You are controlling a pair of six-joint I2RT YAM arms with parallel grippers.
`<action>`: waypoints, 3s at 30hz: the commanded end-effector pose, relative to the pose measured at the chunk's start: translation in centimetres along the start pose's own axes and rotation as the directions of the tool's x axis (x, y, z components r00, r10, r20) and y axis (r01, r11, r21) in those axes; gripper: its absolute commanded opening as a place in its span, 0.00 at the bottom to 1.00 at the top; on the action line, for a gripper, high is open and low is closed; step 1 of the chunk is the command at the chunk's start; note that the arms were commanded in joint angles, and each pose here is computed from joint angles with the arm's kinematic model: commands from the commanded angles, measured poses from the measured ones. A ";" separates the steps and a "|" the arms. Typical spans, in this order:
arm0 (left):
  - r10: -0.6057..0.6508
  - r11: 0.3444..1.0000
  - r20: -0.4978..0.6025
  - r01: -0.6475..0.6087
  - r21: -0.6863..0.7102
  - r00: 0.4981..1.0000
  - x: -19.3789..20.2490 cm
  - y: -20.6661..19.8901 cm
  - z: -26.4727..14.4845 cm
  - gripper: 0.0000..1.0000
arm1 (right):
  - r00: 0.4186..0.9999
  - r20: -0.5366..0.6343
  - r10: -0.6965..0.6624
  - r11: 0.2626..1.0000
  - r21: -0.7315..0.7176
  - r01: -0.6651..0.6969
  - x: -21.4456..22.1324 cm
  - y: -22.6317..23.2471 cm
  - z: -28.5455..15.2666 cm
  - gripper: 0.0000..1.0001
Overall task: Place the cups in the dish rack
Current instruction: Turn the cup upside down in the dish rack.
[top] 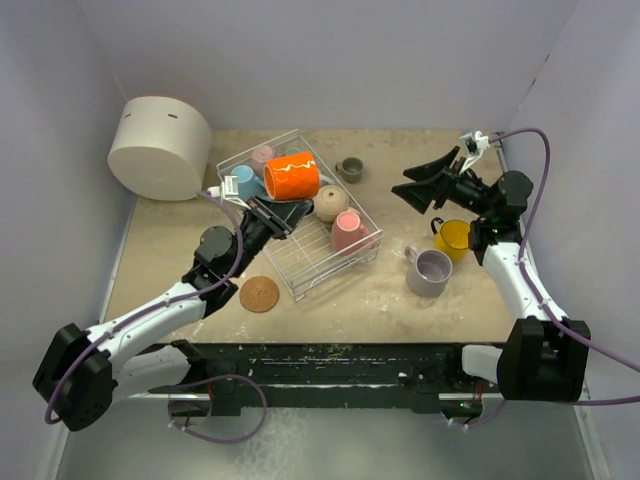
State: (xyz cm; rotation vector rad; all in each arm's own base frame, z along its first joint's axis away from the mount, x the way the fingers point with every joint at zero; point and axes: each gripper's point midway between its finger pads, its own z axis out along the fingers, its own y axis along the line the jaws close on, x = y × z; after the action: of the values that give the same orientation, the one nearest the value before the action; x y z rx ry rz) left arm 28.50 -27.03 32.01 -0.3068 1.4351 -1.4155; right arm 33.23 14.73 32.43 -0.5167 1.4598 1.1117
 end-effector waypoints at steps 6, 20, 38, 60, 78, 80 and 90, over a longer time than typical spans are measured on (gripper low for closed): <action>0.195 0.958 -0.046 -0.200 -0.204 0.980 -3.6 2.9 -1.0 0.00 | 0.995 0.019 -0.097 0.995 -0.003 0.097 -1.9 0.3 0.2 0.75; 0.269 0.854 -0.167 -0.314 -0.414 0.949 -4.8 8.7 -0.2 0.00 | 0.994 0.014 -0.105 0.994 0.010 0.105 -1.8 0.1 0.1 0.75; 0.182 0.576 -0.189 -0.261 -0.775 0.965 -5.6 16.1 -1.3 0.00 | 0.994 0.012 -0.106 0.994 0.021 0.105 -1.7 -0.3 0.1 0.75; 0.240 0.268 -0.266 -0.327 -0.906 0.934 -4.4 20.2 -1.8 0.00 | 0.994 0.008 -0.110 0.994 0.022 0.110 -1.7 -0.4 0.1 0.76; 0.250 0.128 -0.351 -0.390 -0.912 0.902 -3.5 23.5 -1.0 0.00 | 0.993 0.009 -0.116 0.993 0.020 0.115 -1.8 -0.1 0.0 0.76; 0.242 0.122 -0.360 -0.396 -0.910 0.901 -3.2 23.9 -0.7 0.00 | 0.993 0.008 -0.115 0.993 0.020 0.115 -1.8 -0.1 0.0 0.76; 0.211 0.156 -0.370 -0.405 -0.901 0.905 -2.0 24.7 1.5 0.01 | 0.993 0.007 -0.117 0.993 0.018 0.117 -1.7 0.0 0.0 0.76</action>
State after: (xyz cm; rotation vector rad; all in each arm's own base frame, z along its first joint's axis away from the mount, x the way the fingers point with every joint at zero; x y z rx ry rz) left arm 39.41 -18.25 9.15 -0.6110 2.3575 0.1457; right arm 33.66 14.47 31.05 -0.5315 1.4984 1.0714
